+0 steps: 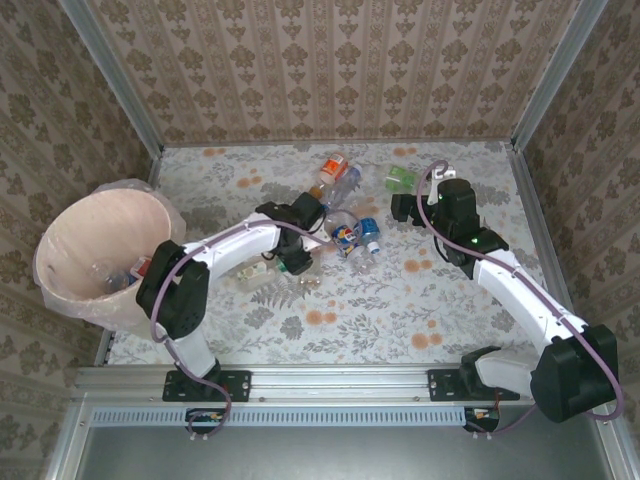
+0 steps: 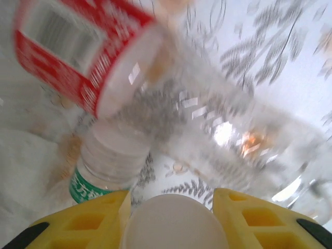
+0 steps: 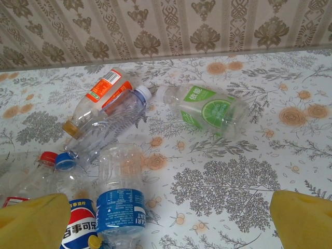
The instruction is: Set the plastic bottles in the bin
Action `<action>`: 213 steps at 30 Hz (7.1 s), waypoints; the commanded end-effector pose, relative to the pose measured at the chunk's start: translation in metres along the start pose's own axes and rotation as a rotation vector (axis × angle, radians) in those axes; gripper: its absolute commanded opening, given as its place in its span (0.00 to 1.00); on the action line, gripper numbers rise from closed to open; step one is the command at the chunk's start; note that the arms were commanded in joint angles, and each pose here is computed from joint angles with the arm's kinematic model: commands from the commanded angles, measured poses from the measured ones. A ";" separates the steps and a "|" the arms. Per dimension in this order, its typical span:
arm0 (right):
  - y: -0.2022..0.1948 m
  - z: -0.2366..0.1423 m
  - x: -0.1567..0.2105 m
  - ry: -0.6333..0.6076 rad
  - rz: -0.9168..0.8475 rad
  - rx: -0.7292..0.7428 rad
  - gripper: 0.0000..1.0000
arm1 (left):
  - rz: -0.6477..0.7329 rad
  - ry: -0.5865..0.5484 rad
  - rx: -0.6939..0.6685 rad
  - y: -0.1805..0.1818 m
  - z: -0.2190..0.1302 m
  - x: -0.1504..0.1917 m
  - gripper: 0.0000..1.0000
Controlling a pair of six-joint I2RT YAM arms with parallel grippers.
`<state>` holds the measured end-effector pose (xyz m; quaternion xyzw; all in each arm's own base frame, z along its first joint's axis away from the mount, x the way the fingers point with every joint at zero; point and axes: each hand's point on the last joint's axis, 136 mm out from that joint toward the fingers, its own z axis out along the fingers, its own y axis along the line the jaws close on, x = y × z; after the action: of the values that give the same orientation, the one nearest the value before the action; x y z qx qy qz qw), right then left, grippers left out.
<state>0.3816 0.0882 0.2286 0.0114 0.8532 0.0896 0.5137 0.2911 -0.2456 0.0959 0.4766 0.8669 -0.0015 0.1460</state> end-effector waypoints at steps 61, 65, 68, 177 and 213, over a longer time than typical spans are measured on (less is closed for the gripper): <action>0.028 0.013 -0.033 -0.074 0.047 -0.136 1.00 | -1.499 -0.387 -0.924 0.220 -0.334 0.267 0.69; 0.027 0.011 -0.034 -0.077 0.048 -0.135 1.00 | -1.488 -0.453 -0.917 0.226 -0.345 0.257 0.82; 0.026 0.009 -0.032 -0.078 0.054 -0.129 1.00 | -1.474 -0.506 -0.904 0.228 -0.353 0.249 0.87; 0.128 0.073 -0.017 0.076 -0.169 -0.520 0.43 | -0.847 -1.099 0.226 0.128 -0.251 -0.053 1.00; 0.246 0.018 -0.042 0.039 -0.089 -0.866 0.49 | -0.766 -0.785 0.447 0.078 -0.147 -0.161 0.76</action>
<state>0.4063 0.3123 0.2686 -0.2171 0.7765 0.3929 0.4422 0.3987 -0.3121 0.3047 0.1064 0.8225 -0.4276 0.3597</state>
